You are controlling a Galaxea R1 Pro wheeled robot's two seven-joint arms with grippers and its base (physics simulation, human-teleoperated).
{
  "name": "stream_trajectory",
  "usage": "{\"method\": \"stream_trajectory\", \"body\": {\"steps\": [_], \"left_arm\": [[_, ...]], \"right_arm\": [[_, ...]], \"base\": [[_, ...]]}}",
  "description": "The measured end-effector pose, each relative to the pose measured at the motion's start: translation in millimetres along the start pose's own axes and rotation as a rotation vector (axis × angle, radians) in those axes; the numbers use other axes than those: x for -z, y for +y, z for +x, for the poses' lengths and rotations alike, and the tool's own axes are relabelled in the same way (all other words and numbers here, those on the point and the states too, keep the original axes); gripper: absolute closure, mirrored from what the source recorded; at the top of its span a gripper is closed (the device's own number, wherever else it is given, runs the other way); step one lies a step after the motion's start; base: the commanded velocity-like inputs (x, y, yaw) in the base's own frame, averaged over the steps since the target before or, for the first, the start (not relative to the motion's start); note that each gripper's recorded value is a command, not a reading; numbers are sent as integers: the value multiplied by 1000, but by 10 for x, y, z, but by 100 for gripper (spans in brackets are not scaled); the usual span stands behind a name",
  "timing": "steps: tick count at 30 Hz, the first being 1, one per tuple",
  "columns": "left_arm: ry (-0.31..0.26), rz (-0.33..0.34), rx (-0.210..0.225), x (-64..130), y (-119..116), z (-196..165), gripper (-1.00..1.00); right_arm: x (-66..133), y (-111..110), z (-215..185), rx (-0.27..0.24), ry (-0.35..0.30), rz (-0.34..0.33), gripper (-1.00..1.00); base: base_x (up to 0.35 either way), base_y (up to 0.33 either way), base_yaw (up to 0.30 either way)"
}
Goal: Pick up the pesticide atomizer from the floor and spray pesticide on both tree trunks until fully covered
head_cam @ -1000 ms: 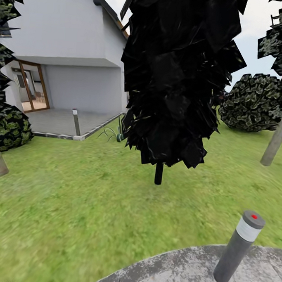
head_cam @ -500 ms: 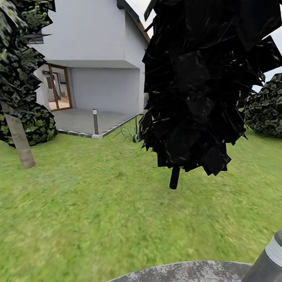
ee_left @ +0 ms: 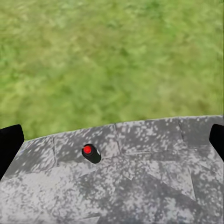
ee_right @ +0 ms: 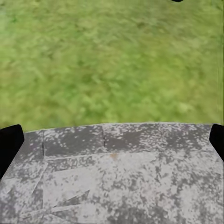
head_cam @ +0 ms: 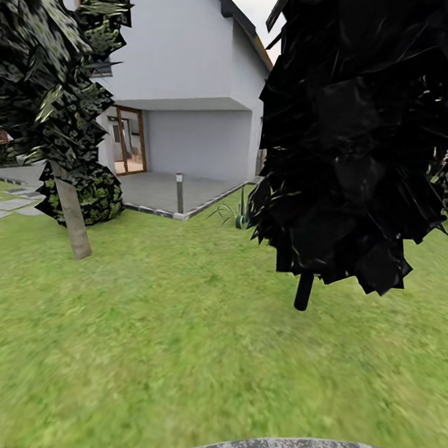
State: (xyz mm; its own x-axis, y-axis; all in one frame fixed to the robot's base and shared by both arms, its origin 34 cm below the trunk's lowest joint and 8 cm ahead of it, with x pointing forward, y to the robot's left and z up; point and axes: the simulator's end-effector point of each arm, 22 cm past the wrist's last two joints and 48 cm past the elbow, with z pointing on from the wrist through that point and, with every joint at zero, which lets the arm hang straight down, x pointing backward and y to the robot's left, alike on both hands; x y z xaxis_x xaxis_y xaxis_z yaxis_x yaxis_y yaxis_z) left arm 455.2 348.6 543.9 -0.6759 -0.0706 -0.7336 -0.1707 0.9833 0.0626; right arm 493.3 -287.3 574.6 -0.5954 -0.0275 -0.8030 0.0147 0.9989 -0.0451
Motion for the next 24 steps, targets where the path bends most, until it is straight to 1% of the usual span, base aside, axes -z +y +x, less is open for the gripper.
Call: {"method": "stream_trajectory", "body": {"steps": [17, 21, 24], "left_arm": [[-1, -5, 3, -1, 24, -4, -100], [-2, -9, 7, -1, 41, -8, -100], [-2, -10, 8, -2, 43, -8, -100]], "right_arm": [[-1, 0, -1, 0, 0, 0, -100], [-1, 0, -1, 0, 0, 0, -100], [-1, 0, 0, 0, 0, 0, -100]], "base": [[171, -283, 276], [226, -208, 276], [129, -93, 276]]}}
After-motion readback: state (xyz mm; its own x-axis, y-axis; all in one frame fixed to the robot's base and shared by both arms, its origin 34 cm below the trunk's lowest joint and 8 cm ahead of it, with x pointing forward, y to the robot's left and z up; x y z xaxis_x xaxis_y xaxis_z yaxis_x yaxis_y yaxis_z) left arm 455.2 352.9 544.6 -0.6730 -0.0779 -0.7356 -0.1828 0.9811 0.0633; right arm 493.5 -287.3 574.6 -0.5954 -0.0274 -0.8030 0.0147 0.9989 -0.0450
